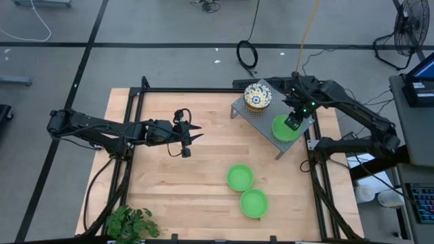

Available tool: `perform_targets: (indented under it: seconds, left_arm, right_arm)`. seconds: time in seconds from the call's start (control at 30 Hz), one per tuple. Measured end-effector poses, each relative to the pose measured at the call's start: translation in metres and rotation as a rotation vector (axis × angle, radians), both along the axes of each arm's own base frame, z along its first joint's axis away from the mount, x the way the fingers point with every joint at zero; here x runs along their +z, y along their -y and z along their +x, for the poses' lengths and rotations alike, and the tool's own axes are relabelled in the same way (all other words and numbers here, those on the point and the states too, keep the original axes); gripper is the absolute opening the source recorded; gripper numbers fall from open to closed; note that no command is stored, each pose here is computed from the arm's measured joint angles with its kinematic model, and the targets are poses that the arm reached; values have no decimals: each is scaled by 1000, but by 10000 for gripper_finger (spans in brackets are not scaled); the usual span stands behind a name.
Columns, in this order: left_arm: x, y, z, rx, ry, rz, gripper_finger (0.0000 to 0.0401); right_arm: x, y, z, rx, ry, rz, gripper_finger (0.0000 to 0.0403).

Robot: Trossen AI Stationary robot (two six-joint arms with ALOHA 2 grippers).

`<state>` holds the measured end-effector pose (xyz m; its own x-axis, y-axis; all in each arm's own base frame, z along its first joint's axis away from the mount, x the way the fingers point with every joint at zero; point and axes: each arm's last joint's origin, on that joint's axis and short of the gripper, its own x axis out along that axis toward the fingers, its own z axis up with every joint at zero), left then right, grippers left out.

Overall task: Pick & Place Mini bowls
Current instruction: Stack the bottom green bowl on the green bowl on the shelf

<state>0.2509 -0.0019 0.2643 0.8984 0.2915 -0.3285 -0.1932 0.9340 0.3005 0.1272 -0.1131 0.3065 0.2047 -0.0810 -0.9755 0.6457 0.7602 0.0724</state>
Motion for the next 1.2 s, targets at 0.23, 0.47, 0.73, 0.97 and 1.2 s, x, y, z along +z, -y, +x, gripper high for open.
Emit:
perform_targets:
  seconds: [0.23, 0.47, 0.73, 0.97, 1.2]
  left_arm:
    - [0, 0, 0, 0, 0, 0, 118]
    - [0, 0, 0, 0, 0, 0, 118]
    - [0, 0, 0, 0, 0, 0, 118]
    - [0, 0, 0, -1, 0, 0, 118]
    - [0, 0, 0, 0, 0, 0, 118]
  right_arm:
    - [7, -5, -5, 13, 46, -45, 127]
    - [16, -11, -12, 23, 110, -108, 126]
    - [28, -17, -18, 31, 217, -206, 125]
    - [39, -27, -6, 138, 395, -251, 120]
    - [51, -50, 23, 338, 583, -289, 117]
